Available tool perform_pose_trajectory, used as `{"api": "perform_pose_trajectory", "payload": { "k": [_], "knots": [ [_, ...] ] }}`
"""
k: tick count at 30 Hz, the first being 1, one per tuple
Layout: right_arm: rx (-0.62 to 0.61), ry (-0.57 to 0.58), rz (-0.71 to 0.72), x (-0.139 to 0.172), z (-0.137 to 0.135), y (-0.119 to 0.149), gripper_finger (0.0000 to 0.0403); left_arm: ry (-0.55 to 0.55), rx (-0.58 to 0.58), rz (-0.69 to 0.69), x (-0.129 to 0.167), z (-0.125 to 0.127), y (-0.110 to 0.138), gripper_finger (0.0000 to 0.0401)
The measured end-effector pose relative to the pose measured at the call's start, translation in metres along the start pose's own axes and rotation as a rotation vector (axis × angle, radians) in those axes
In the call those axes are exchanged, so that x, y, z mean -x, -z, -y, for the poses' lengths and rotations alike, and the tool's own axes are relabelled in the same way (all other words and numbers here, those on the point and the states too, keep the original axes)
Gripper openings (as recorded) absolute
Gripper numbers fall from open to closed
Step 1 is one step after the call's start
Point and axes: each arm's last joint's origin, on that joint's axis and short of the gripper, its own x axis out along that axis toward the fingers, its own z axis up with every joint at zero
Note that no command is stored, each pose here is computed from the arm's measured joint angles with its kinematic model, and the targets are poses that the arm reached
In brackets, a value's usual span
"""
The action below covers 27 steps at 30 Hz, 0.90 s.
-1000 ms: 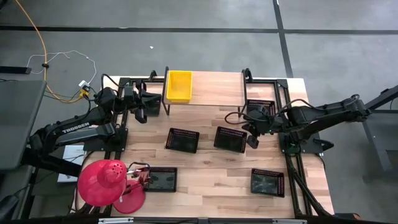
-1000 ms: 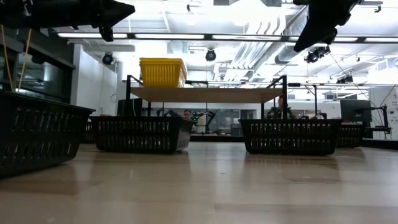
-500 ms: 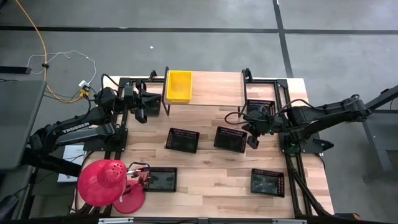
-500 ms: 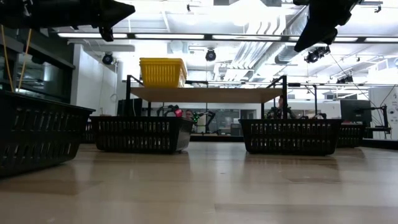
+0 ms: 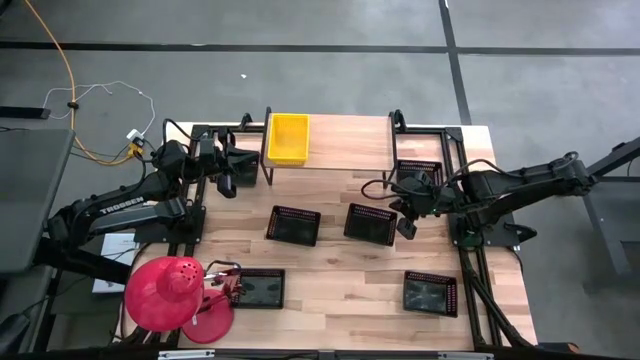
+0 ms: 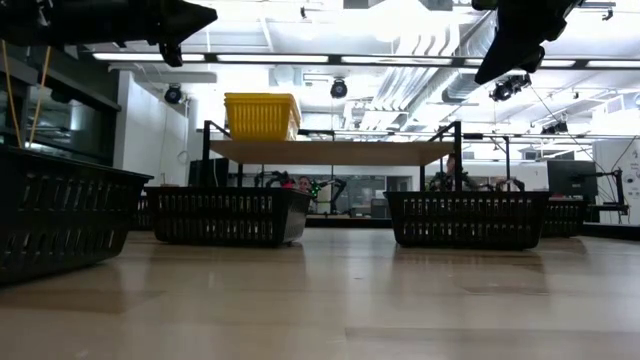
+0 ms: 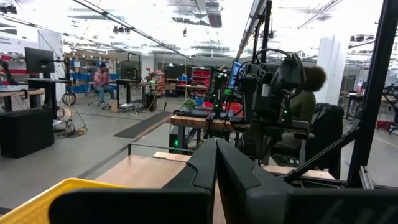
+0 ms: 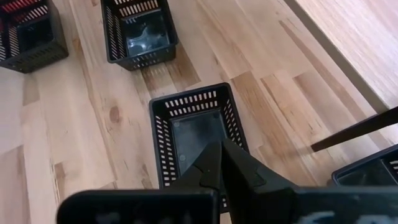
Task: Stack baskets on shelf by color
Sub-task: Put the black bin on the shelf
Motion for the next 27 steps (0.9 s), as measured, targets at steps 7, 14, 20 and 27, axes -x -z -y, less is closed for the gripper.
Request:
{"api": "perform_pose_trajectory", "payload": {
  "k": [7, 14, 20, 27],
  "knots": [
    [-0.064, 0.029, -0.043, -0.003, 0.011, -0.001, 0.0, 0.0, 0.001, 0.0, 0.0, 0.0, 0.0, 0.0],
    [-0.109, 0.081, -0.106, -0.005, 0.022, 0.001, 0.0, 0.0, -0.002, 0.0, 0.0, 0.0, 0.0, 0.0],
    [-0.181, 0.144, -0.191, -0.004, 0.031, 0.008, 0.0016, -0.001, 0.004, 0.0, 0.0, 0.0, 0.0, 0.0],
    [-0.276, 0.343, -0.32, 0.003, 0.045, 0.024, 0.0115, -0.001, -0.002, 0.0, 0.0, 0.0, 0.0, 0.0]
  ]
}}
